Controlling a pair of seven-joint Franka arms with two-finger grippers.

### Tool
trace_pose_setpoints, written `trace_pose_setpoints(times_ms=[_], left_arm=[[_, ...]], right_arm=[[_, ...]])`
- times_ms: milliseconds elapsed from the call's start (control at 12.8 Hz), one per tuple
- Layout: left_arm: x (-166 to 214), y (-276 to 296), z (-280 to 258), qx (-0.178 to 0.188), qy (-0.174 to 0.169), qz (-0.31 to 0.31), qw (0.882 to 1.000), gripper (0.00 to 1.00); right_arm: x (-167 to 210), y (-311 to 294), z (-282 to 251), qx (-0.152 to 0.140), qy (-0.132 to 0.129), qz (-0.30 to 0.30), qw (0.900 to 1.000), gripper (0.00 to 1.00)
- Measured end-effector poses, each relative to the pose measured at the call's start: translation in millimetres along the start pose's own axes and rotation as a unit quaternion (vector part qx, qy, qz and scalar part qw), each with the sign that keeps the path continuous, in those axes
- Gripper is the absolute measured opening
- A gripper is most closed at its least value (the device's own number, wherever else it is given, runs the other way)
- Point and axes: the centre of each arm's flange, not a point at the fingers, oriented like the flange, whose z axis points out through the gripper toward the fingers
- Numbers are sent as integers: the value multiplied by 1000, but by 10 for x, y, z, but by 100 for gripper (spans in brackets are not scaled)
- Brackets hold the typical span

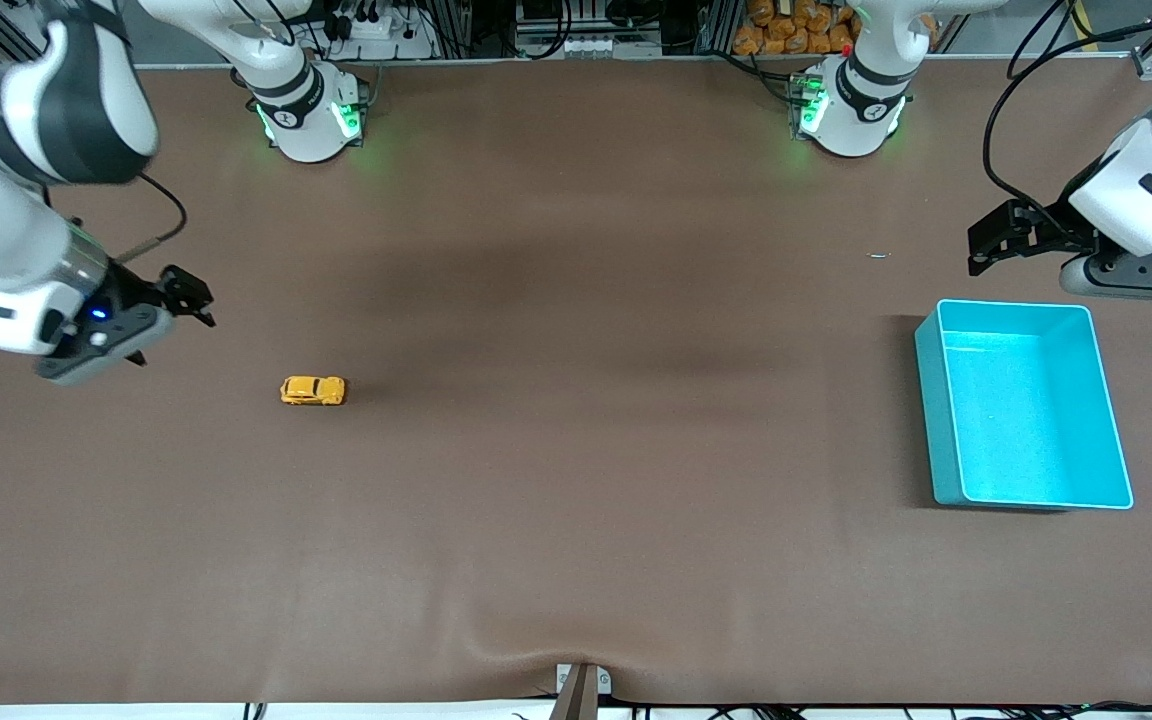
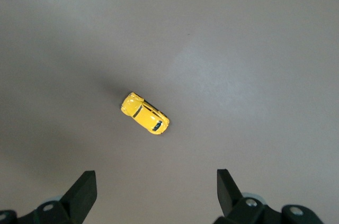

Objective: Wind and store yellow beetle car
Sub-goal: 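Move the right gripper down over the yellow toy car, then close the right gripper on the yellow car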

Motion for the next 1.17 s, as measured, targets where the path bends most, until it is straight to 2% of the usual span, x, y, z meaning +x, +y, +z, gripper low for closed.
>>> trace_pose_setpoints(times_ms=[78,234,390,624,858,936,1014,1092,1170], left_arm=[[0,0,-1,0,0,0,1000,100],[0,4,-1,0,0,0,1000,100],[0,5,0,0,0,0,1000,100],[0,5,-1,0,0,0,1000,100],[0,2,-1,0,0,0,1000,100],[0,2,-1,0,0,0,1000,100],[0,2,0,0,0,0,1000,100],[0,2,-1,0,0,0,1000,100],[0,3,-1,0,0,0,1000,100]], right_arm=[[-10,-4,234,0,-1,-57,998,100],[-23,-16,641,-2,-1,-162,987,100],[-11,-132,960,9,-11,-238,971,100],[53,-312,1337,12,-18,-340,940,100],[-11,-377,1755,-2,-35,-391,920,97],[-19,-399,1873,-2,-40,-400,915,96],[-12,-416,1965,-3,-43,-407,912,89],[4,-432,2036,-7,-44,-413,909,87],[24,-452,2095,-8,-43,-418,907,87]])
